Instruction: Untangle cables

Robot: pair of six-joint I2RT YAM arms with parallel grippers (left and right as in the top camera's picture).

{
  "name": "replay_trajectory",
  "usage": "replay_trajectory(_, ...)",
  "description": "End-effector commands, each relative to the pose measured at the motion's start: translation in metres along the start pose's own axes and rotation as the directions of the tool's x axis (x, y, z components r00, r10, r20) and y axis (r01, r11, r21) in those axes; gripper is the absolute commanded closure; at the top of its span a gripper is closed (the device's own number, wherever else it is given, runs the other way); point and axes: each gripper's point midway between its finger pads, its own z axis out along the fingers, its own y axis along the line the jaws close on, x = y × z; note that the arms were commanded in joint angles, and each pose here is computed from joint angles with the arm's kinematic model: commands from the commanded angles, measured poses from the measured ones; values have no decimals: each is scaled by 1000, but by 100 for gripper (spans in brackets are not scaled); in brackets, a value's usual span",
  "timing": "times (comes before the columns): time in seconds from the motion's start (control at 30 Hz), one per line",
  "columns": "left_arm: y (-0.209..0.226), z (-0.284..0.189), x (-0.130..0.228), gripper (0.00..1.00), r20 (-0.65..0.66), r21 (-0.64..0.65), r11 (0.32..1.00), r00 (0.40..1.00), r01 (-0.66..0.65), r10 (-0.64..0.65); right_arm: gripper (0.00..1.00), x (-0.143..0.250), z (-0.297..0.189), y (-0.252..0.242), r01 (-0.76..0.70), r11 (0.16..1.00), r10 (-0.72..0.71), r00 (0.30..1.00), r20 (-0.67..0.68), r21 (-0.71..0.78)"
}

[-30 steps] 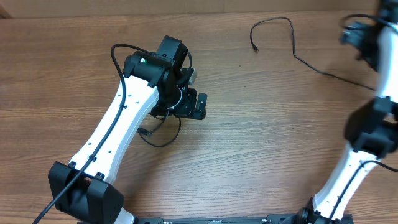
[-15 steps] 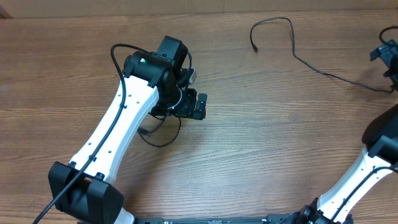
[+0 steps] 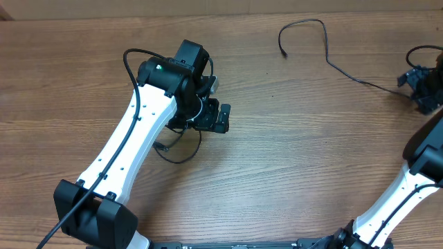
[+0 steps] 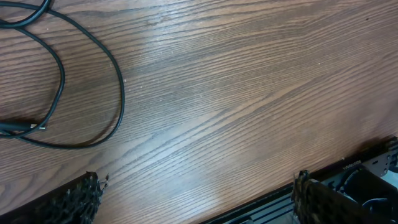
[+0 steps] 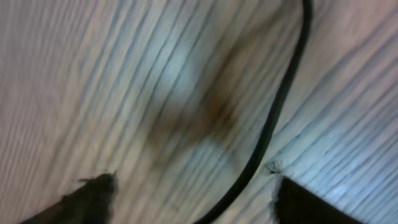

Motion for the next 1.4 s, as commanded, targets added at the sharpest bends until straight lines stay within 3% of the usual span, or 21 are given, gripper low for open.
replay_trajectory(0.0, -1, -1, -2, 1, 8, -2, 1000, 1000, 9, -9, 46, -5, 0, 2, -16, 1000, 16, 1000, 16, -15)
replay_trajectory(0.37, -2, -1, -2, 1, 8, -1, 1000, 1000, 9, -9, 96, -12, -3, 7, 49, 998, -48, 998, 47, -29)
replay_trajectory(0.5, -2, -1, -2, 0, 8, -1, 1000, 1000, 9, -9, 96, -20, -24, 11, 49, 998, -46, 996, 77, -43)
replay_trajectory(0.67, -2, -1, -2, 0, 8, -1, 1000, 1000, 9, -9, 96, -41, -89, 24, 56, 993, -34, 981, 193, -107)
replay_trajectory(0.8, -2, -1, -2, 1, 8, -1, 1000, 1000, 9, -9, 96, -46, -155, 49, 103, 958, -26, 960, 278, -267)
replay_trajectory(0.97, -2, -1, -2, 0, 8, -1, 1000, 1000, 9, -9, 96, -38, -234, 72, 198, 878, -24, 927, 374, -436)
replay_trajectory(1.17, -2, -1, -2, 1, 8, -1, 1000, 1000, 9, -9, 96, -18, -293, 86, 424, 769, -157, 850, 502, -478)
replay_trajectory(1.37, -1, -1, -2, 0, 8, -2, 1000, 1000, 9, -9, 96, 26, -309, 114, 592, 551, -318, 800, 508, -588)
